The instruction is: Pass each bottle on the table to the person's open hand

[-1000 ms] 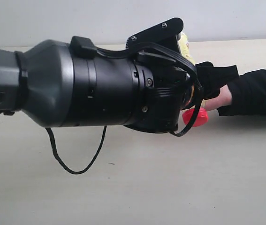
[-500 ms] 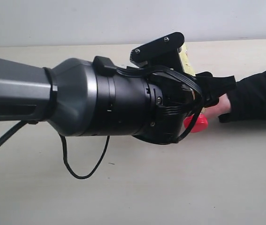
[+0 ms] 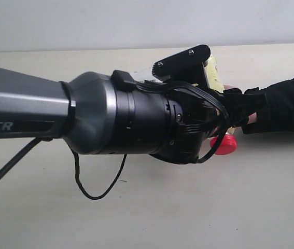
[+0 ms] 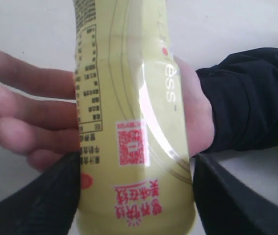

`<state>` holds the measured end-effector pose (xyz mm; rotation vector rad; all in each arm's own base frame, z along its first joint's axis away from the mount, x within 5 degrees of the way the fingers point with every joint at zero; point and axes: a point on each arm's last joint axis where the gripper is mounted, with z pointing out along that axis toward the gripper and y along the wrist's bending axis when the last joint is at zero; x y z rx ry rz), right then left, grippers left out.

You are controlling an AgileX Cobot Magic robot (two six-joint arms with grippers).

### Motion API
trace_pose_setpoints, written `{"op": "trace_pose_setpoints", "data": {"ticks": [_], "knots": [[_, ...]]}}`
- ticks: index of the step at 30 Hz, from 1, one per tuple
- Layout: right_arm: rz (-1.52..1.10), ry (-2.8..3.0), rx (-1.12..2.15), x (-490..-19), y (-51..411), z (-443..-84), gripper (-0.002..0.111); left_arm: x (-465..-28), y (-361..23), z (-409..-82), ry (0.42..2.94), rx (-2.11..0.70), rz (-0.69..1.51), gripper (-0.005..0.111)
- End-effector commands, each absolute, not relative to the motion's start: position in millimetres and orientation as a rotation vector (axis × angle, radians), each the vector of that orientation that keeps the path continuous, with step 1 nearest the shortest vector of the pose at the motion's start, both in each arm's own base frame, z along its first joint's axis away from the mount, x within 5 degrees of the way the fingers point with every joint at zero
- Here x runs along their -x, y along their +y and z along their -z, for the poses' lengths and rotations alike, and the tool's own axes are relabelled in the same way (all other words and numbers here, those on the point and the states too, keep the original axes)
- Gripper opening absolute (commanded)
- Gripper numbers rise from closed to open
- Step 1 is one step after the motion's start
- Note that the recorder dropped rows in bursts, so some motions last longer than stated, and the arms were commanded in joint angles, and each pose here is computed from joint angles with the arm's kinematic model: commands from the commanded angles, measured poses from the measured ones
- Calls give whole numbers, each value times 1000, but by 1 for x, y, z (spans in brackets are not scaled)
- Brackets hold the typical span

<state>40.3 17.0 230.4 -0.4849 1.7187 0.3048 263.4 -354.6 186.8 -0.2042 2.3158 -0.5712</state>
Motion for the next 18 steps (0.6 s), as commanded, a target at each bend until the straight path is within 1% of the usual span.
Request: {"op": "trace_pose_setpoints", "data": {"ticks": [1, 8, 9, 10, 12, 13, 15, 16, 18], "knots": [[-302, 1705, 490, -40, 17, -230, 1, -267, -352, -184, 2313, 205, 560, 0], [-302, 1705, 490, -40, 17, -230, 1, -271, -350, -181, 2314, 207, 553, 0], [-302, 1705, 490, -40, 17, -230, 1, -271, -351, -180, 2316, 207, 551, 2], [-302, 1705, 490, -40, 17, -230, 1, -271, -351, -180, 2316, 207, 551, 7], [-302, 1705, 490, -40, 17, -230, 1, -271, -351, -180, 2316, 207, 551, 26], [-302, 1705, 490, -40, 17, -230, 1, -271, -351, -180, 2316, 207, 551, 38], [-302, 1705, 490, -40, 17, -230, 1, -271, -351, -180, 2316, 207, 551, 54], [-302, 1705, 490, -40, 17, -230, 1, -271, -351, -180, 2316, 207, 551, 58], [-302, 1705, 490, -40, 17, -230, 1, -271, -351, -180, 2316, 207, 551, 60]]}}
